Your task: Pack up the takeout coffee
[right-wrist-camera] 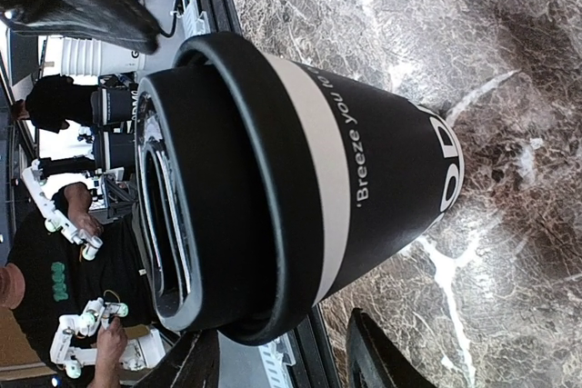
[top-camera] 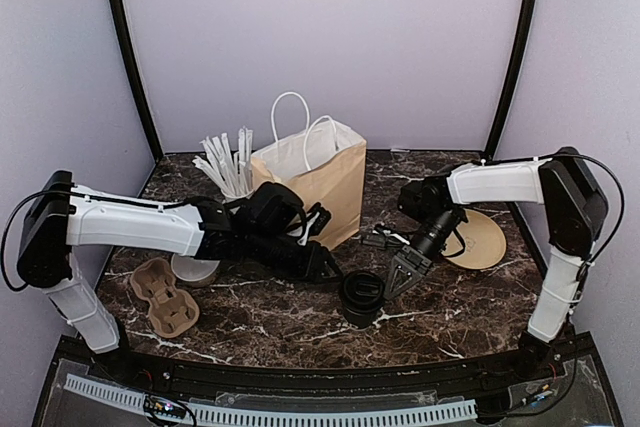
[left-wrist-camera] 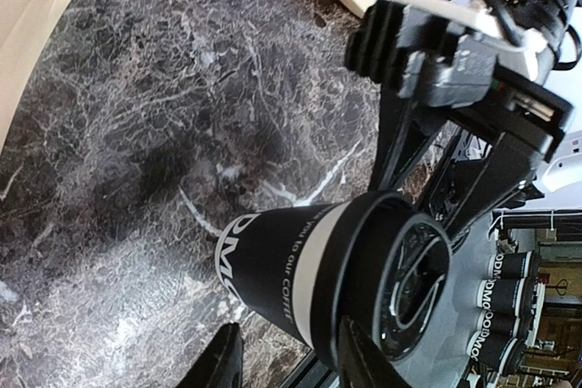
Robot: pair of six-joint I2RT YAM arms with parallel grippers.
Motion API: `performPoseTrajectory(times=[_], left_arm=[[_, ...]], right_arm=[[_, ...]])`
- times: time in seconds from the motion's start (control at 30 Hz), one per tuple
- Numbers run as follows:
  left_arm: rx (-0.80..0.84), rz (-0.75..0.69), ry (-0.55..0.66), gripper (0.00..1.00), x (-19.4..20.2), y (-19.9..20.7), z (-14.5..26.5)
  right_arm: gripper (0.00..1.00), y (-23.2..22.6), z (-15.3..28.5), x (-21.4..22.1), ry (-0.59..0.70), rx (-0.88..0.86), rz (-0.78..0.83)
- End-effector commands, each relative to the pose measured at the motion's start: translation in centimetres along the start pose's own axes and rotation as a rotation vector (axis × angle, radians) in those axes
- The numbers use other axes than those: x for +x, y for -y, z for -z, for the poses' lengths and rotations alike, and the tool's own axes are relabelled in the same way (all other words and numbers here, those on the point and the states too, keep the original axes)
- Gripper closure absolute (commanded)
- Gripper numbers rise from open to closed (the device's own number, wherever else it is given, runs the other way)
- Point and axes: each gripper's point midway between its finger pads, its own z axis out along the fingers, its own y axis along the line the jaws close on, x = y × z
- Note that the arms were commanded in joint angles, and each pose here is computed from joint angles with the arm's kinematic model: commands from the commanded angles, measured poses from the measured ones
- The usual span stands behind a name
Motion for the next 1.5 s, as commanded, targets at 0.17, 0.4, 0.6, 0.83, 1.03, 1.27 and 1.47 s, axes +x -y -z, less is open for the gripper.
performPoseTrajectory(times=[0.17, 0.4, 0.6, 0.83, 1.03, 1.27, 1.47], left_arm=[[0.020, -0.033, -0.027, 0.62, -0.1, 0.2, -0.8], [-0.091, 0.005, -0.080, 0.70, 1.4, -2.4, -1.2], [-0.171, 0.088, -0.133, 0.76, 4.4, -5.6, -1.3], [-0.267, 0.145, -0.226, 0.79, 8.0, -9.5, -2.2], [-0.263, 0.137, -0.217, 0.80, 7.7, -9.2, -2.3], [-0.152, -0.021, -0.065, 0.75, 2.9, -3.7, 0.0], [-0.053, -0.074, 0.107, 0.70, -1.5, 0.6, 2.7]], right_arm=[[0.53, 0.5, -0.2, -0.4, -0.013, 0.009, 0.015], [0.52, 3.1, -0.3, -0.5, -0.035, 0.135, -0.024], [0.54, 9.4, -0.2, 0.7, -0.100, 0.400, -0.128], [0.56, 11.5, 0.3, 0.7, -0.115, 0.500, -0.133], [0.57, 11.3, 0.4, 0.3, -0.107, 0.495, -0.118], [0.56, 4.7, 2.5, -2.2, 0.004, 0.245, -0.002], [0.52, 2.7, 5.9, -3.0, 0.092, 0.240, 0.068]])
